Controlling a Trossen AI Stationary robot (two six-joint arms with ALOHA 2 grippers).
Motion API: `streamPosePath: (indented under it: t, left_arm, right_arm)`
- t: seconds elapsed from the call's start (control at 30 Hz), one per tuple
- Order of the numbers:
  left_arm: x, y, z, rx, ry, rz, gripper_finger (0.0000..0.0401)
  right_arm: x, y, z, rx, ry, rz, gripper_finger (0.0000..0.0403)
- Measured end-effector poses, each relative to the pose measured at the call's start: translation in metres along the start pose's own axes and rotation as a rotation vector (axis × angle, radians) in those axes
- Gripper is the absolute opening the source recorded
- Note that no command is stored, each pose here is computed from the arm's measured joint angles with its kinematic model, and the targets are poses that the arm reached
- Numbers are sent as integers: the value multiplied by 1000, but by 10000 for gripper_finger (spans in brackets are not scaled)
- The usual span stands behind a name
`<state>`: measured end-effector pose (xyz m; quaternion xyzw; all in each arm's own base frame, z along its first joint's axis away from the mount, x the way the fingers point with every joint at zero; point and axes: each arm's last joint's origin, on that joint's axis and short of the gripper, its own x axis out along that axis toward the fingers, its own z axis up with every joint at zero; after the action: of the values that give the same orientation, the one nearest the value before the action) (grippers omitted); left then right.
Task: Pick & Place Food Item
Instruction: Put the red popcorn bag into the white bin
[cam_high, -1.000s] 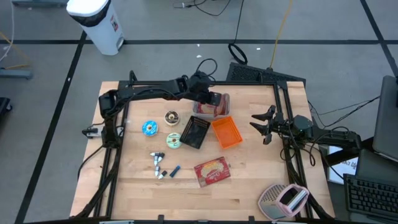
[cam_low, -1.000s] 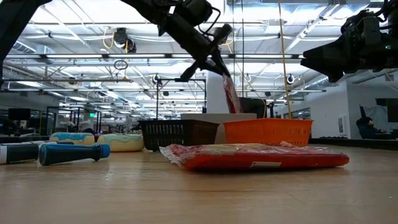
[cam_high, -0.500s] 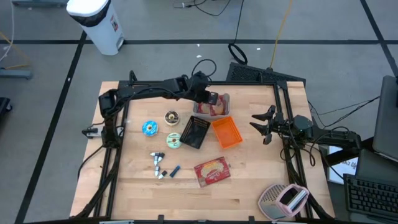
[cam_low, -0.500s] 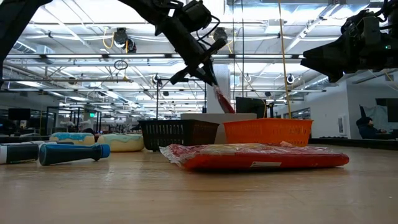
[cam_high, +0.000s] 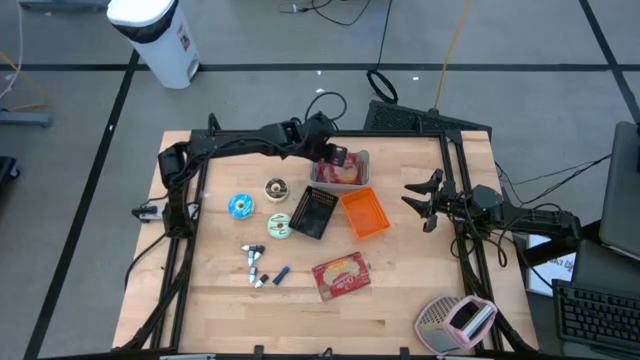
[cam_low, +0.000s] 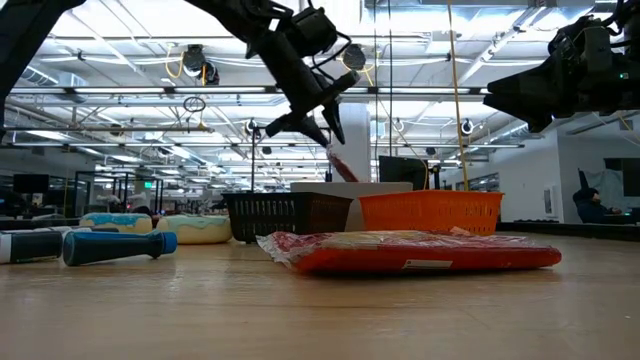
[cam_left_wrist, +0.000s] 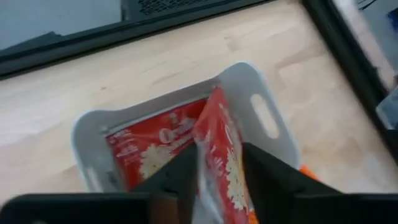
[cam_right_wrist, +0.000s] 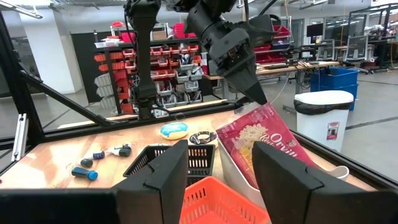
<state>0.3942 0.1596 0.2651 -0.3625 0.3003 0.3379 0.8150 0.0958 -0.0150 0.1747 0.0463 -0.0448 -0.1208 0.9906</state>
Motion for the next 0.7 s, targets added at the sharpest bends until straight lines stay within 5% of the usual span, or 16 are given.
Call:
streamPosePath:
  t: [0.2, 0.43, 0.7]
  left_arm:
    - [-1, 11, 7, 60, -22, 59, 224]
    - [-17, 14, 16, 94, -58, 48, 268]
    - [-86, -37, -6, 365, -245, 16, 262]
  right_arm:
    - [0, 0, 0, 0, 0, 0, 167]
    - [0, 0, 0, 0, 0, 0, 167]
    - [0, 0, 0, 0, 0, 0, 167]
